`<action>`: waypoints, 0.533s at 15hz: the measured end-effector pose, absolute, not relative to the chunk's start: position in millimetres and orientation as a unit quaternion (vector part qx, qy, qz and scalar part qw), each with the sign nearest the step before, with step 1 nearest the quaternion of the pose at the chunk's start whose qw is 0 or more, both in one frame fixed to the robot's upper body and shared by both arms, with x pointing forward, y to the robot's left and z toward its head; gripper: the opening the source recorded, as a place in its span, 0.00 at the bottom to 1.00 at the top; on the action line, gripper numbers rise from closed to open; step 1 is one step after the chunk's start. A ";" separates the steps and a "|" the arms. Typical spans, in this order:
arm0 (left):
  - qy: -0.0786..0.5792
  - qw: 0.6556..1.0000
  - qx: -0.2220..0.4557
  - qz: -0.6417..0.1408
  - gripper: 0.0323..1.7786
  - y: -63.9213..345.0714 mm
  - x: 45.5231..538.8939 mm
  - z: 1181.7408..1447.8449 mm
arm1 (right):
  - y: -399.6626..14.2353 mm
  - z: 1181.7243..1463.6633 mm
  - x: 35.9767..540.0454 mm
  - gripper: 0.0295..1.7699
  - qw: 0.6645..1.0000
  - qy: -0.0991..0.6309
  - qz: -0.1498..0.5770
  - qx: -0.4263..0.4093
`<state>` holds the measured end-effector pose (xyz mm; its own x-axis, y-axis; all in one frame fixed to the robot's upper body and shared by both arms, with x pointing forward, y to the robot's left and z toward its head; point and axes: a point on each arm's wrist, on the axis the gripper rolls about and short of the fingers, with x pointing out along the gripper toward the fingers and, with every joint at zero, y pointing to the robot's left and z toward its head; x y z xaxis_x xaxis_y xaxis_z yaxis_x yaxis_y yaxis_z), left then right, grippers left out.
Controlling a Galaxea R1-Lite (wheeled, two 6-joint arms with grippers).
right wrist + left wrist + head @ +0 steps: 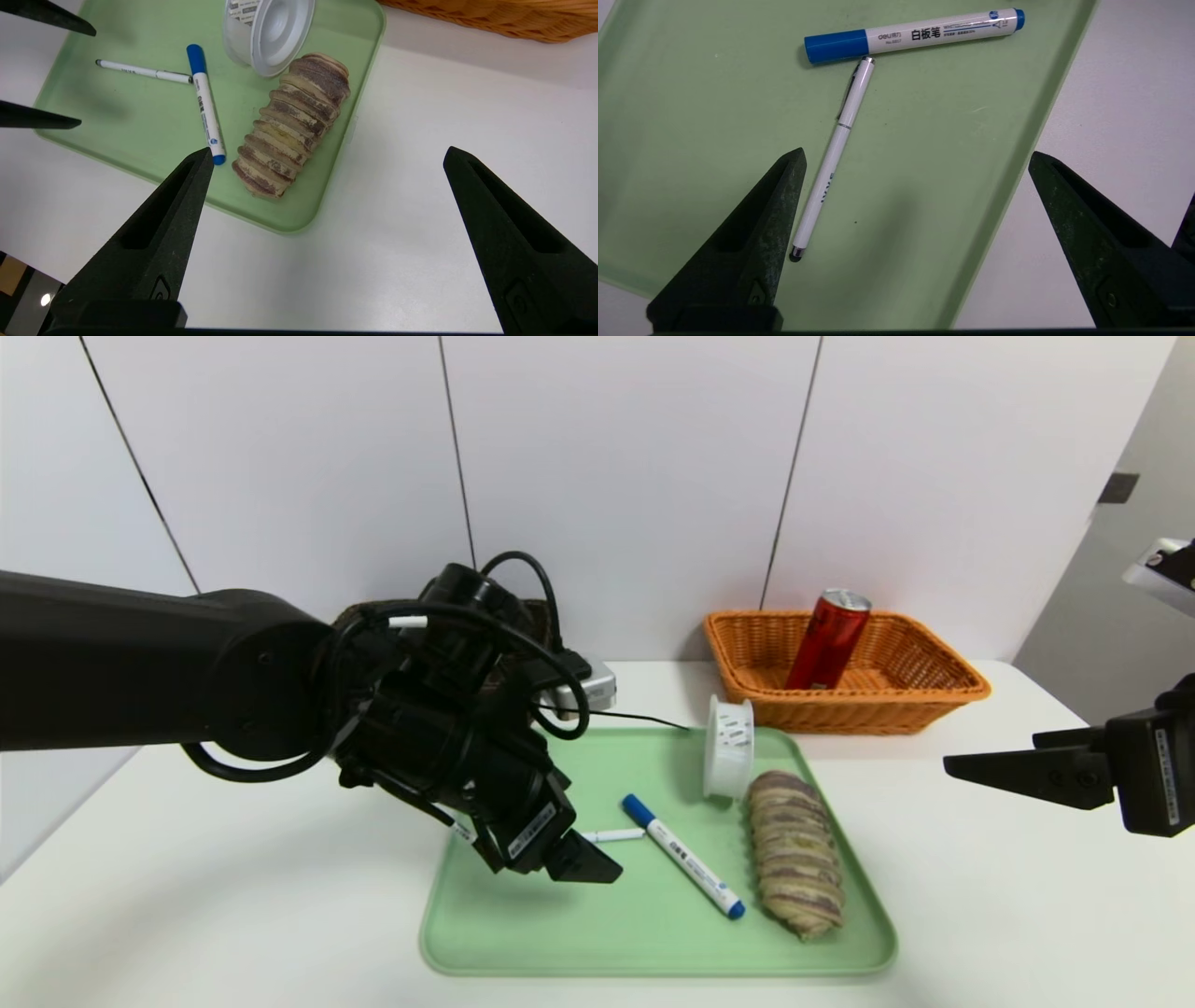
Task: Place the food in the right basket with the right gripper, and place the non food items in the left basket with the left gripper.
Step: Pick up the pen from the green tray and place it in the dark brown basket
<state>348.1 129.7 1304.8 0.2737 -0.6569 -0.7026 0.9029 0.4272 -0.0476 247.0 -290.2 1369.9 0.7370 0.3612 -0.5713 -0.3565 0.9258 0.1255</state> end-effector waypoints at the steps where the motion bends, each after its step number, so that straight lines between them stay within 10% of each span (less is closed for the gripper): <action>1: 0.347 0.774 0.191 -0.493 0.95 128.0 351.3 1304.4 | -290.0 1368.3 247.6 0.96 0.932 0.306 0.193 0.004; 8: 0.401 0.749 0.238 -0.471 0.95 115.9 369.9 1296.7 | -288.8 1356.9 252.3 0.96 0.936 0.297 0.190 0.017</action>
<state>369.9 115.9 1296.7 0.2349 -0.5143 -0.8248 0.8960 0.4436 -0.0215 252.3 -288.8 1356.9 0.7510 0.3657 -0.5498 -0.3455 0.9272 0.1449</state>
